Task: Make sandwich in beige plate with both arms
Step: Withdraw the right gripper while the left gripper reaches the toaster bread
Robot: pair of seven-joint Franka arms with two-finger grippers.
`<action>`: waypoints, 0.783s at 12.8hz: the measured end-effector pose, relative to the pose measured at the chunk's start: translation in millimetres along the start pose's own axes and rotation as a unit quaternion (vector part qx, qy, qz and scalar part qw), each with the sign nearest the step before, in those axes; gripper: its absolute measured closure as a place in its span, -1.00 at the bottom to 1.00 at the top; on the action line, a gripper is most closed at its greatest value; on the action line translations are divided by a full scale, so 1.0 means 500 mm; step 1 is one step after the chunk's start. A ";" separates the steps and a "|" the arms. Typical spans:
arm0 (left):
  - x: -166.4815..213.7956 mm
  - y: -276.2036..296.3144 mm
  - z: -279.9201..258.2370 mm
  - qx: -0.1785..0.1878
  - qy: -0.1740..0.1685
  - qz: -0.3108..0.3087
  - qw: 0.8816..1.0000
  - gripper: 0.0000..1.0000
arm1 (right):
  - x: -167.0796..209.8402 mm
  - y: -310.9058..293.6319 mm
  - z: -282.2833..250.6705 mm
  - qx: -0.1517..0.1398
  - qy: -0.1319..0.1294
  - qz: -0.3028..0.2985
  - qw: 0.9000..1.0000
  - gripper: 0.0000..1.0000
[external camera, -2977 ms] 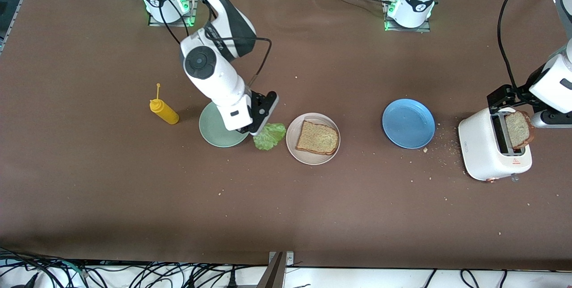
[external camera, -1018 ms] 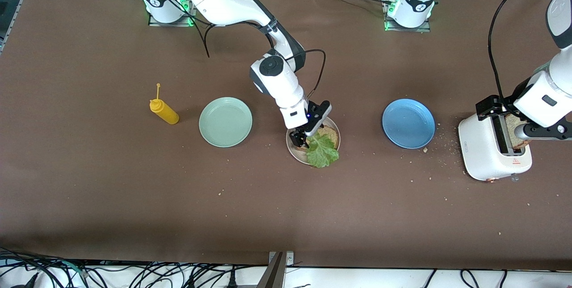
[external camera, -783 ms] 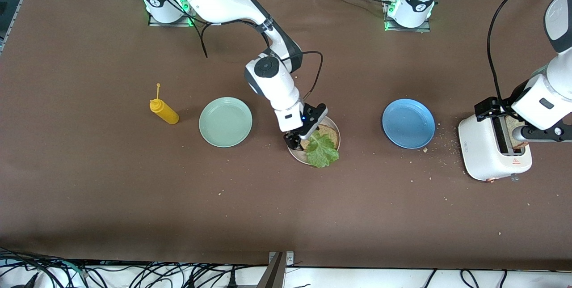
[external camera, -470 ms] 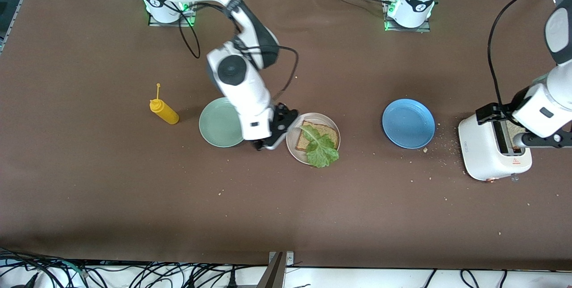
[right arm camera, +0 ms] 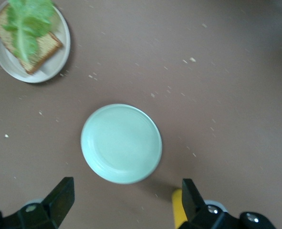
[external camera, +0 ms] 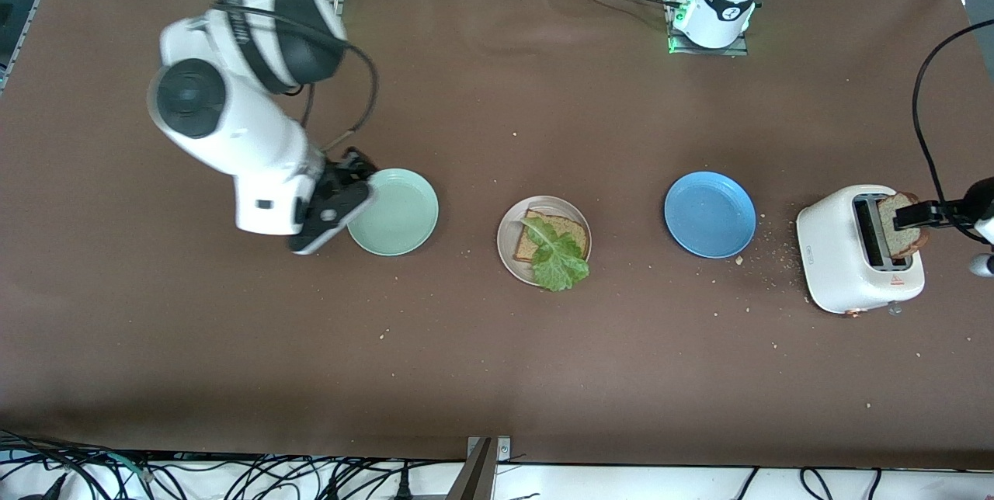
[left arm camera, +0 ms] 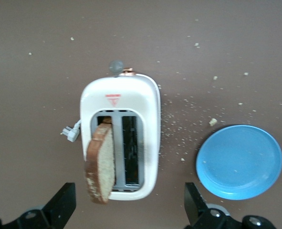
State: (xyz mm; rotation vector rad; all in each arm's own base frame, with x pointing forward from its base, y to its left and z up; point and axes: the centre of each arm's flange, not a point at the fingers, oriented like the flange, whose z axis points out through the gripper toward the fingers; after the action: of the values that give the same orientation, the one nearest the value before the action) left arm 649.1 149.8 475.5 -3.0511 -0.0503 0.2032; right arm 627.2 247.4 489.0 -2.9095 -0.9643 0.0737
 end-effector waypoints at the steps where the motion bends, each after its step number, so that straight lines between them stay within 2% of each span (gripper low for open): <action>1: 0.000 -0.025 0.013 -0.001 -0.002 -0.003 1.000 -1.00 | -0.019 0.037 -0.013 -0.003 -0.006 0.017 1.000 -1.00; 4: -0.004 -0.061 0.049 -0.006 -0.016 -0.008 1.000 -1.00 | -0.058 0.108 -0.031 -0.011 -0.025 0.051 0.998 -0.99; 7: -0.017 -0.104 0.114 -0.015 -0.044 -0.021 0.999 -1.00 | -0.088 0.169 -0.044 -0.034 -0.034 0.080 0.996 -0.98; 9: -0.018 -0.121 0.157 -0.019 -0.056 -0.024 0.998 -1.00 | -0.111 0.201 -0.051 -0.042 -0.044 0.147 0.987 -0.89; 10: -0.013 -0.120 0.176 -0.019 -0.055 -0.022 0.998 -1.00 | -0.122 0.214 -0.057 -0.043 -0.047 0.184 0.981 -0.74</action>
State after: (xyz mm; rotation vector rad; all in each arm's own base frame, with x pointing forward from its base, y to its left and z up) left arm 629.3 216.2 394.6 -3.0698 -0.1304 0.3714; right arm 643.7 123.7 509.5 -3.1519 -0.4367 0.1960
